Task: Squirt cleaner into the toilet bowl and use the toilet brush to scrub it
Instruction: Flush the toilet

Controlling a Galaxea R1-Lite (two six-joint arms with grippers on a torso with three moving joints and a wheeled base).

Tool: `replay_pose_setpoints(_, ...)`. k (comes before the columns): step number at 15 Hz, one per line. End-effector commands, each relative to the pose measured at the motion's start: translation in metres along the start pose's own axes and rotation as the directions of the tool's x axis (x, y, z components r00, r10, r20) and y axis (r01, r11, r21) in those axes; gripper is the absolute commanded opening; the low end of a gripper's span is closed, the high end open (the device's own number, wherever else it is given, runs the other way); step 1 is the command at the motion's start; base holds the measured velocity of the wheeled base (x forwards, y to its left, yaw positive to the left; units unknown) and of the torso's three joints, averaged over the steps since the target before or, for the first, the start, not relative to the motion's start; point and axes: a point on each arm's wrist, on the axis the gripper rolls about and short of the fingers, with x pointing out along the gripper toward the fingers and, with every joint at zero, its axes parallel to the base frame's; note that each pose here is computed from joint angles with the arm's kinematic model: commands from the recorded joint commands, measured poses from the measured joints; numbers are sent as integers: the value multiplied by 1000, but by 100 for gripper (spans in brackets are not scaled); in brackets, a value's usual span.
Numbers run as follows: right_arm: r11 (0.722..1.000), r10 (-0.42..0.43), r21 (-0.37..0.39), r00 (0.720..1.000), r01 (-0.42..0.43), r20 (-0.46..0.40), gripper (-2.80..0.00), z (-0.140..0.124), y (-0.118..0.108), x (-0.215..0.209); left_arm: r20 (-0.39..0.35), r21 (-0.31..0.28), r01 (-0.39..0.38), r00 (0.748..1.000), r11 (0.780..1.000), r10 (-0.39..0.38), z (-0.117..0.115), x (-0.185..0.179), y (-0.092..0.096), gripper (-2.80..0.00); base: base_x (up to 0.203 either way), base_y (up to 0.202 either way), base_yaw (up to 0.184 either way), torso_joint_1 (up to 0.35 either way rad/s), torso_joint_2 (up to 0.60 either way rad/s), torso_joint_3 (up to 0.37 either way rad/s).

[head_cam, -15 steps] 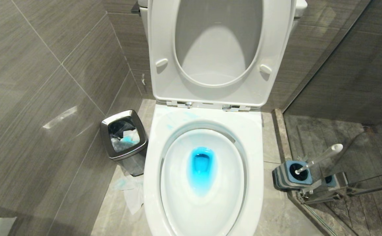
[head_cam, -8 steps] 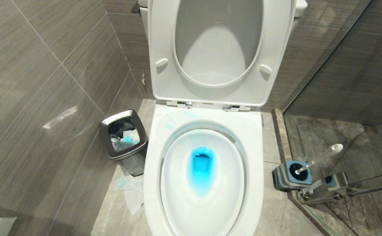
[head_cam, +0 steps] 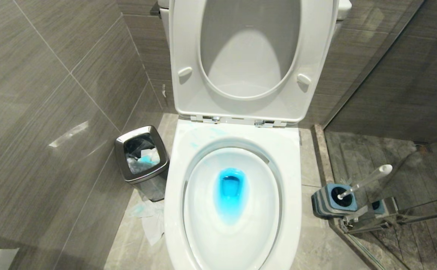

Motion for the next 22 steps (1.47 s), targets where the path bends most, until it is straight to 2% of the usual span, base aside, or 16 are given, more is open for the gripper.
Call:
replay_pose_setpoints(1, 1000, 0, 0, 1000, 0, -2, -280, 0, 0, 0, 0, 0, -1, 1000, 1000, 1, 0, 0, 0, -280, 0, 0, 0, 0, 0, 0)
replay_pose_setpoints(18, 1000, 0, 0, 1000, 0, -2, -280, 0, 0, 0, 0, 6, 0, 1000, 1000, 0, 0, 0, 0, -280, 0, 0, 0, 0, 0, 0)
replay_pose_setpoints(22, 1000, 0, 0, 1000, 0, -2, -280, 0, 0, 0, 0, 6, 0, 1000, 1000, 0, 0, 0, 0, -280, 0, 0, 0, 6, 3, -114)
